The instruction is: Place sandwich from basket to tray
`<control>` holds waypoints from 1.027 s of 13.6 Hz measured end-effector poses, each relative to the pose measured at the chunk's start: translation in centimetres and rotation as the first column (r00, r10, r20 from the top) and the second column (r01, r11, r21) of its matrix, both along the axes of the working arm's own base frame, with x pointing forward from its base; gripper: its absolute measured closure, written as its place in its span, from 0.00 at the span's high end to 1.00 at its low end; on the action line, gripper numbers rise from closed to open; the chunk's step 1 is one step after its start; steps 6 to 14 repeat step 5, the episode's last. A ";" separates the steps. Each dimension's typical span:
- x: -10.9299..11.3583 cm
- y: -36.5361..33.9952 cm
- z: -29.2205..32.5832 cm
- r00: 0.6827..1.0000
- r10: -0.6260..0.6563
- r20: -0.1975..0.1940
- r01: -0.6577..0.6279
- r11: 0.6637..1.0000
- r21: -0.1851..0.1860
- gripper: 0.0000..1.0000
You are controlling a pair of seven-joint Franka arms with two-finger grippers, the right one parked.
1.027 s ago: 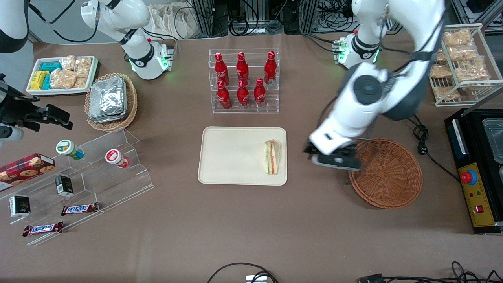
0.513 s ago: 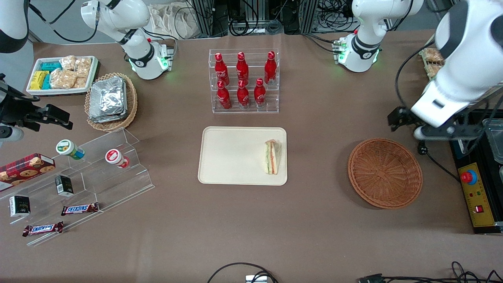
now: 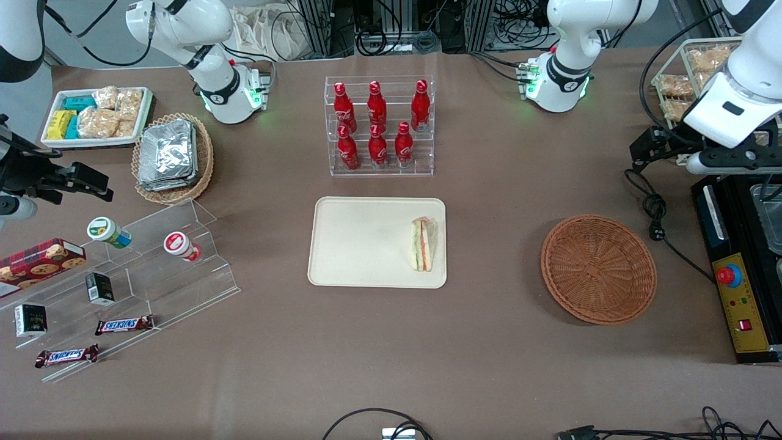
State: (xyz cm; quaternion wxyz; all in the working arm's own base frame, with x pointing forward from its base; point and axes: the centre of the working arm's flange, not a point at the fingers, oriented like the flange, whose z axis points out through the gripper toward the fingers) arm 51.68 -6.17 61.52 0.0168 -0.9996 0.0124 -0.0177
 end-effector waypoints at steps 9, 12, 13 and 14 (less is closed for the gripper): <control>0.0 0.0 -0.1 1.000 0.012 -0.001 -0.012 1.000 -0.002 1.00; 0.0 0.0 -0.1 1.000 0.012 -0.001 -0.012 1.000 -0.002 1.00; 0.0 0.0 -0.1 1.000 0.012 -0.001 -0.012 1.000 -0.002 1.00; 0.0 0.0 -0.1 1.000 0.012 -0.001 -0.012 1.000 -0.002 1.00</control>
